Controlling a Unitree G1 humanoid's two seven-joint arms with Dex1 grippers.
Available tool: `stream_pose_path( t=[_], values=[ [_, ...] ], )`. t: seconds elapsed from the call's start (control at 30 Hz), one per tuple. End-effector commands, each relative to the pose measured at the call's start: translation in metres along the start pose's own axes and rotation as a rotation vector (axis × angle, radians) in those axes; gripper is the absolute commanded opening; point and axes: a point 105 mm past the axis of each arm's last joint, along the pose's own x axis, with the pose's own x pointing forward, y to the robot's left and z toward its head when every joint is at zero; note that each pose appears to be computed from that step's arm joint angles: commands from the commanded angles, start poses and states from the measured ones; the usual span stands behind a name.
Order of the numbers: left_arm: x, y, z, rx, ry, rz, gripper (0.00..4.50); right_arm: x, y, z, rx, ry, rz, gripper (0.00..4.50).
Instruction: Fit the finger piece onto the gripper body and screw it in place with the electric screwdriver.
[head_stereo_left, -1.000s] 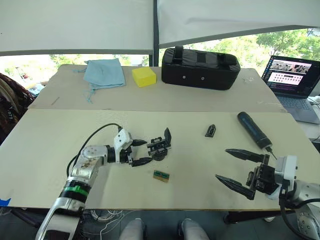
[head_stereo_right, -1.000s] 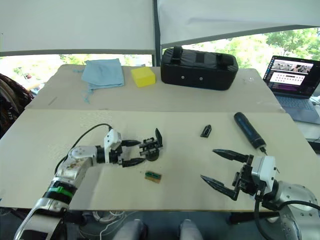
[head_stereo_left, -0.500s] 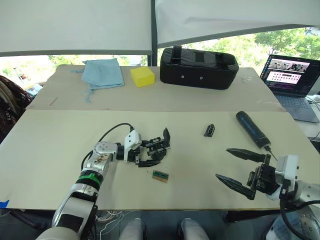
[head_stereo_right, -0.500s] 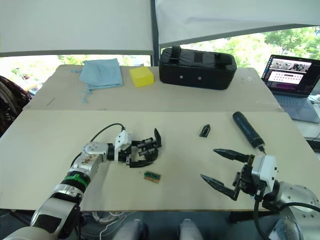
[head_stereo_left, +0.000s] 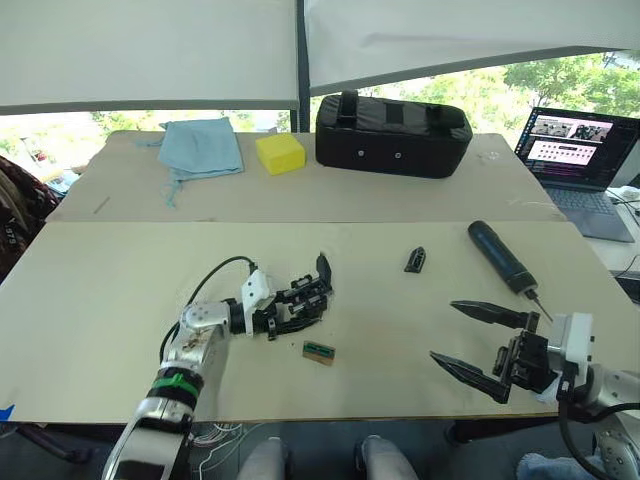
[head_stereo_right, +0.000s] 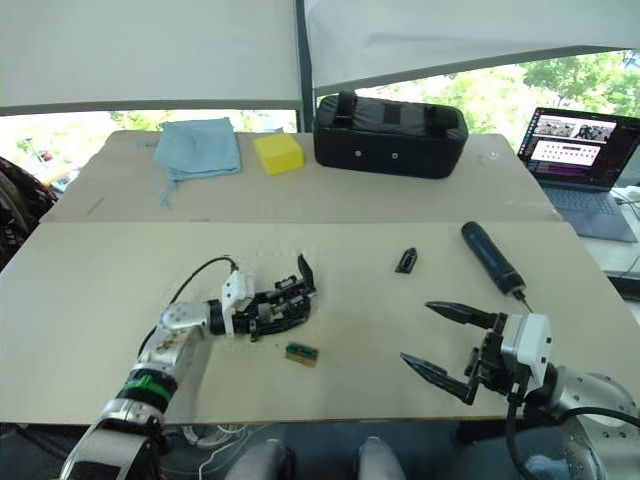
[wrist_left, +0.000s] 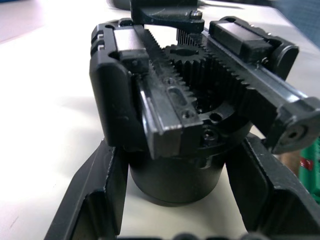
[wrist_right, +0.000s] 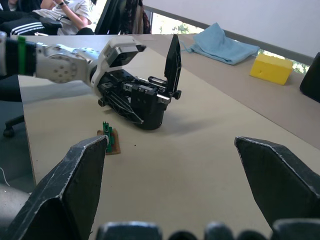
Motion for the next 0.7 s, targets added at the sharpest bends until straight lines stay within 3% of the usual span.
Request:
stream_pose_path(
  t=[0.03, 0.23, 0.7],
  values=[
    [0.003, 0.006, 0.036, 0.105, -0.062, 0.172, 2.30, 0.002, 0.001, 0.006, -0.033, -0.035, 0.006, 4.50],
    [0.013, 0.000, 0.036, 0.039, -0.040, 0.297, 2.30, 0.004, 0.002, 0.004, -0.025, -0.041, 0.023, 4.50],
    [0.020, -0.014, 0.015, -0.059, 0.006, 0.281, 2.30, 0.004, -0.002, 0.006, -0.036, -0.038, 0.025, 4.50]
  ],
)
